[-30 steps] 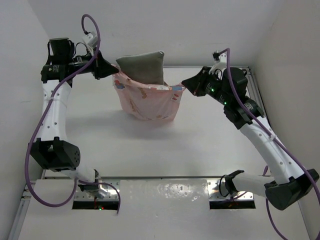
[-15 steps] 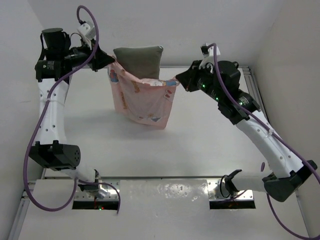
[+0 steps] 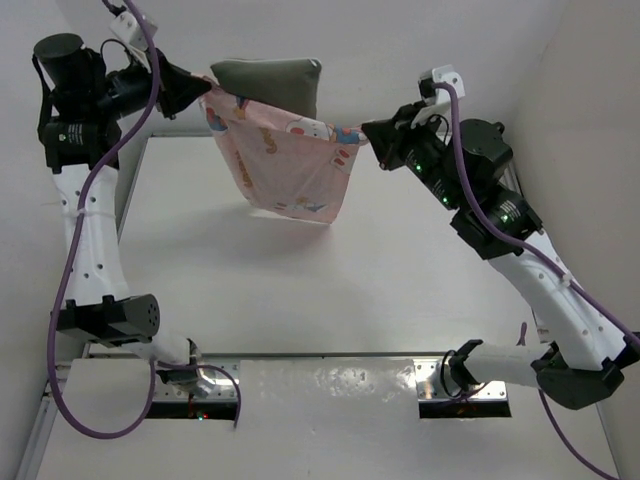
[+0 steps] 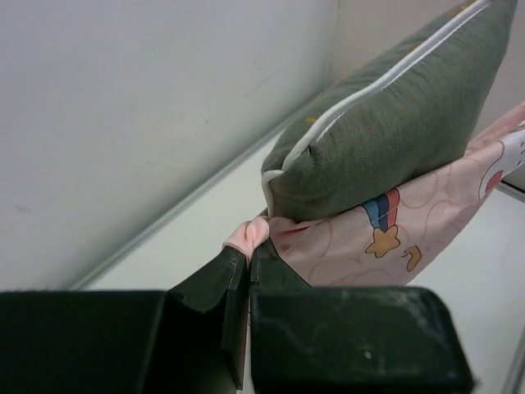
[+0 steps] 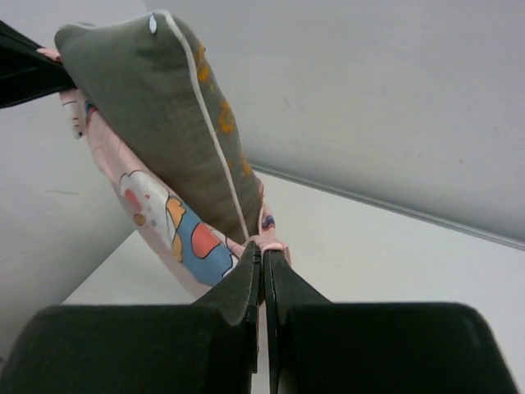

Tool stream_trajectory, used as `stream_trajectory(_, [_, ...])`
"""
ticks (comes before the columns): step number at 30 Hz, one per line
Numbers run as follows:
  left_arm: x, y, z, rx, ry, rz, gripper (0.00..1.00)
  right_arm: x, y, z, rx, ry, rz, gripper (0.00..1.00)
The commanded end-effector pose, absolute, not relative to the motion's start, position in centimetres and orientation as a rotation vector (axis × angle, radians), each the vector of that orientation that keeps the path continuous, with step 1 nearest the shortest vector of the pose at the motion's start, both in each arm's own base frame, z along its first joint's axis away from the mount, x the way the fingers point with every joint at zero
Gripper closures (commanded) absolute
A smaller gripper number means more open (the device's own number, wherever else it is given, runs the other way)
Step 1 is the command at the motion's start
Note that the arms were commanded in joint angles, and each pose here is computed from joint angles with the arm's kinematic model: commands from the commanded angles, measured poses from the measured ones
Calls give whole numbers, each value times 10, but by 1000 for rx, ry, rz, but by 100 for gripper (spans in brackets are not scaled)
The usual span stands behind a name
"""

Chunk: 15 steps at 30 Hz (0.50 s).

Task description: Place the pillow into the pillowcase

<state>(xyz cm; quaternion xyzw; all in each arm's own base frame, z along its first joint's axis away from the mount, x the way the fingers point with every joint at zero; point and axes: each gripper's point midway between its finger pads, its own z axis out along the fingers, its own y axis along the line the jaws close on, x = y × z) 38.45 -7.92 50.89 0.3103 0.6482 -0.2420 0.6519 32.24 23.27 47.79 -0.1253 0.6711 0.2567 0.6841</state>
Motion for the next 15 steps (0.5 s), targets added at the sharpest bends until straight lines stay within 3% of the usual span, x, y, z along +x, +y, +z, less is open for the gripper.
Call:
stream_trajectory(1, [387,-72,512,641,1446,-566,100,333,221,479,-219,1462,516,100])
stream_trajectory(2, [392,-69,512,622,1445,-570,100,336,220,477,-231,1494,493,100])
stream_trajectory(6, [377,-47,583,574,1273,-572,100,328,208,568,-224,1336,476,100])
stream_trajectory(8, [370,-45,591,565,1259,-586,100,320,200,585,-211,1280,475,100])
stream_trajectory(11, [381,-48,544,578,1364,-580,100,319,195,549,-191,1309,459,100])
stream_trajectory(13, [398,-49,487,537,1483,-625,100,339,204,481,-191,1447,430,100])
stream_trajectory(15, [403,-45,482,509,1482,-632,100,353,206,469,-192,1505,407,100])
